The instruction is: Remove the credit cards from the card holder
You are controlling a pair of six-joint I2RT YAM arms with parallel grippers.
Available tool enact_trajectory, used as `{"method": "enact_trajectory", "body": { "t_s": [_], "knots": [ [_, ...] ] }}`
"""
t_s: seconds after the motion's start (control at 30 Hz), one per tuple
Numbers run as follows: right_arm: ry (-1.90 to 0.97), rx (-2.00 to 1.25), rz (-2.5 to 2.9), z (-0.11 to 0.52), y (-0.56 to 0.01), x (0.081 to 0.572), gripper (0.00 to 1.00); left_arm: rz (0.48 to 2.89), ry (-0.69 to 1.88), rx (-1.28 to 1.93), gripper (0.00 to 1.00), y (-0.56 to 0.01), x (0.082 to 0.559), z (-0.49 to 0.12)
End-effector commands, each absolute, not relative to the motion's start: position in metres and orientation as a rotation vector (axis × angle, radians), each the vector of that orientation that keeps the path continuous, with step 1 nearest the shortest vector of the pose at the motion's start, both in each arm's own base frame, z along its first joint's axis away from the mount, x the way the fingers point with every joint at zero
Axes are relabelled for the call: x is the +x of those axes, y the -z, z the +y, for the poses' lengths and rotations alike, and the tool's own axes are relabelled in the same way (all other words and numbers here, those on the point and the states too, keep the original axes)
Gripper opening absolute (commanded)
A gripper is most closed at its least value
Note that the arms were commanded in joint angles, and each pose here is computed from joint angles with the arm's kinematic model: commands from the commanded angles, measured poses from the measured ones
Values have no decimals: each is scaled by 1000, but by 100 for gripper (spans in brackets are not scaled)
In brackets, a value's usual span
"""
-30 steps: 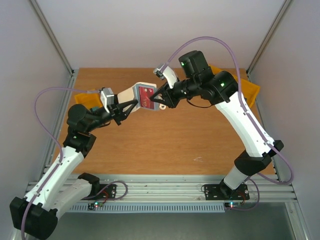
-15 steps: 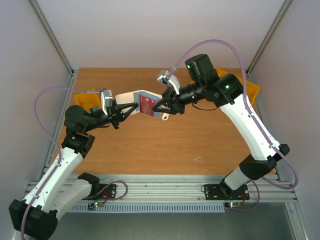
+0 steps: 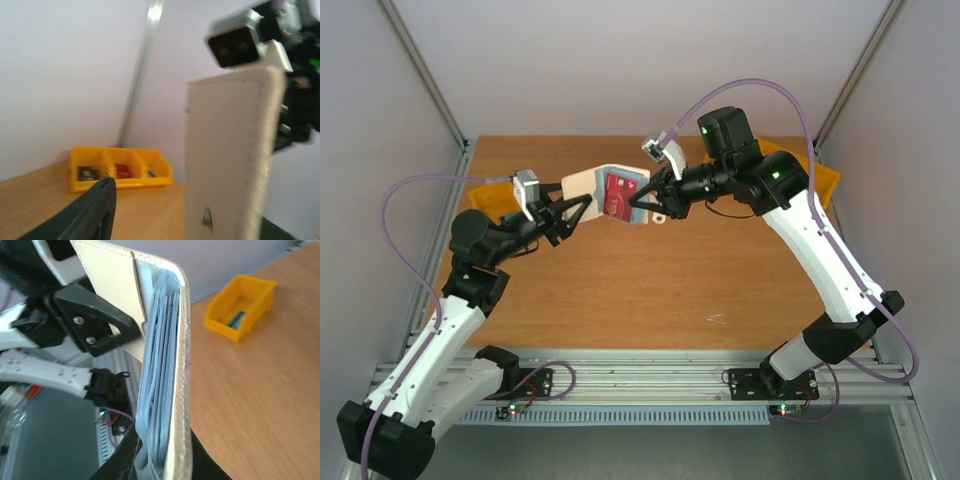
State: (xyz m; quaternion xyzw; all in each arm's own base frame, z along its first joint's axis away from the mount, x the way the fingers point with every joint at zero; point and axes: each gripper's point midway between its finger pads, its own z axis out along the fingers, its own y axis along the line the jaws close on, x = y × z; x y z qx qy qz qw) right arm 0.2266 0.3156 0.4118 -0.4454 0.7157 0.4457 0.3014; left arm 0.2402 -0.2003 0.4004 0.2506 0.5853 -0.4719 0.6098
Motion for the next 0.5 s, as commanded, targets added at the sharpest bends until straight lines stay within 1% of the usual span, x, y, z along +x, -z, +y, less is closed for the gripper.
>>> {"method": "enact_trajectory", "body": {
  "t_s": [0.0,0.1,0.17,0.23,0.27,0.33,0.4,0.47],
  "knots": [
    [-949,-909,2038,293,-407,276,1,1402,752,242,51,-402,294,-150],
    [-574,-563,2296,251,-373,324,1,1419,558,214,55,-390,309,-132],
    [-289,-353,2385,213,-360,344,1,1421,471,265,56,-384,311,-130],
    [-149,-304,2407,201,-353,349,1,1415,464,337,57,-381,308,-137],
    [-108,-313,2400,202,-351,349,1,1399,501,410,56,-380,301,-148],
    [-93,-357,2394,214,-348,348,1,1353,596,557,50,-381,284,-170],
    [-158,-440,2393,235,-347,344,1,1316,757,695,48,-381,261,-192],
    [-291,-593,2361,268,-350,333,1,1311,955,780,47,-379,240,-210]
  ]
}}
